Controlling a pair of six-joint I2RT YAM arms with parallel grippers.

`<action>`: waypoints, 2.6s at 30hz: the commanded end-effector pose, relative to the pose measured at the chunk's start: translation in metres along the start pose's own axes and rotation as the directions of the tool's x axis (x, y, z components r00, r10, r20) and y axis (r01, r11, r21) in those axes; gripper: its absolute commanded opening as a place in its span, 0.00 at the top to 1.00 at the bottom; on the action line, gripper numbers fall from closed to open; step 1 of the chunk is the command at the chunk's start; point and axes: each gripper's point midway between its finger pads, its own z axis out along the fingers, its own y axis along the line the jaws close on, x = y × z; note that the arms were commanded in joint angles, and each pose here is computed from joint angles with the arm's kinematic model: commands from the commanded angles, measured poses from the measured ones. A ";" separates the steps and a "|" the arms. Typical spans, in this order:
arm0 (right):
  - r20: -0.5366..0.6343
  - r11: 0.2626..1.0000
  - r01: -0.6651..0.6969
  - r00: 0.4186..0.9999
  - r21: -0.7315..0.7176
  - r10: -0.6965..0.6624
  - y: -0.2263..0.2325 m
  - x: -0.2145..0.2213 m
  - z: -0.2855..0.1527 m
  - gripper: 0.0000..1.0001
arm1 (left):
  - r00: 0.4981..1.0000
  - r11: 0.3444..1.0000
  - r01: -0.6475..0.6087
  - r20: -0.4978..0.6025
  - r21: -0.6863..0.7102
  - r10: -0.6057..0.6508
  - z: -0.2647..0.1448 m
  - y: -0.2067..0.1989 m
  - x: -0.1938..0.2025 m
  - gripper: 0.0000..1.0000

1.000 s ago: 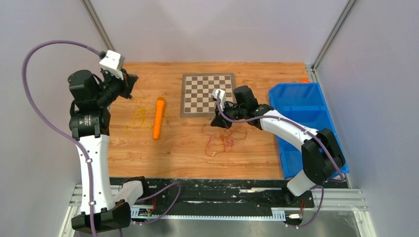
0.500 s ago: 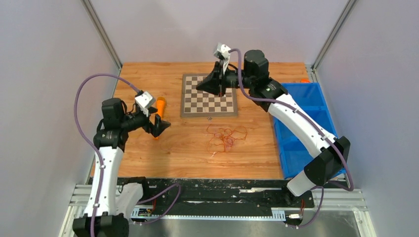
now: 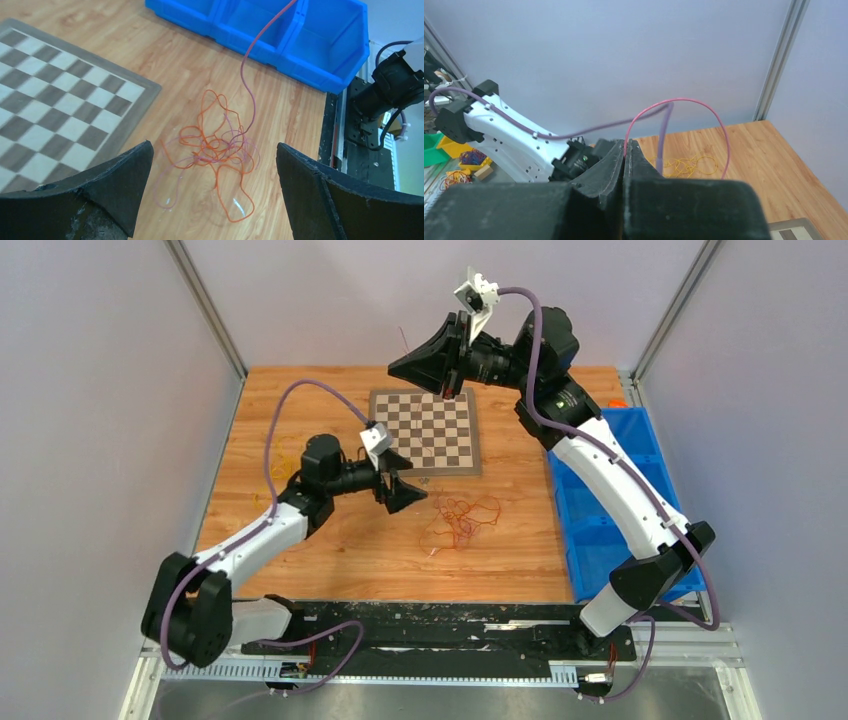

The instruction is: Untangle the cables

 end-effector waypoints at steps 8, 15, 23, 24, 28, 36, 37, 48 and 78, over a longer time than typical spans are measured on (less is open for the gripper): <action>0.143 0.995 0.067 0.987 0.075 -0.077 0.010 -0.060 -0.009 1.00 | 0.997 0.996 -0.017 0.077 0.082 0.010 0.073 -0.016 0.005 0.23; 0.071 0.949 0.102 0.989 0.299 -0.129 -0.037 -0.045 -0.076 1.00 | 0.991 0.989 -0.094 0.107 0.113 0.082 0.053 -0.042 -0.076 1.00; -0.159 0.916 0.062 0.987 0.397 0.002 -0.051 0.082 -0.154 1.00 | 0.954 0.966 -0.174 0.275 0.190 0.118 0.014 -0.097 -0.233 1.00; -0.165 0.924 0.055 0.986 0.378 0.008 -0.044 0.087 -0.155 1.00 | 0.953 0.970 -0.165 0.282 0.177 0.111 0.013 -0.095 -0.239 1.00; -0.169 0.949 0.009 0.984 0.316 0.047 -0.025 0.097 -0.155 1.00 | 0.958 0.978 -0.134 0.275 0.159 0.086 0.011 -0.091 -0.241 1.00; -0.165 0.988 -0.040 0.984 0.150 0.065 0.008 0.093 -0.135 0.92 | 0.977 0.974 -0.056 0.212 0.220 0.008 0.012 -0.095 -0.225 1.00; -0.165 0.991 -0.028 0.985 0.127 0.049 0.014 0.091 -0.131 0.91 | 0.980 0.974 -0.033 0.200 0.226 -0.013 0.012 -0.094 -0.221 1.00; -0.167 0.926 0.098 0.985 0.365 -0.038 -0.033 0.084 -0.135 1.00 | 0.992 0.971 0.034 0.110 0.238 -0.062 0.026 -0.080 -0.195 1.00; -0.153 0.891 0.167 0.982 0.422 -0.111 -0.048 0.068 -0.144 1.00 | 0.931 0.864 0.318 0.042 0.391 -0.362 0.066 -0.072 -0.211 0.59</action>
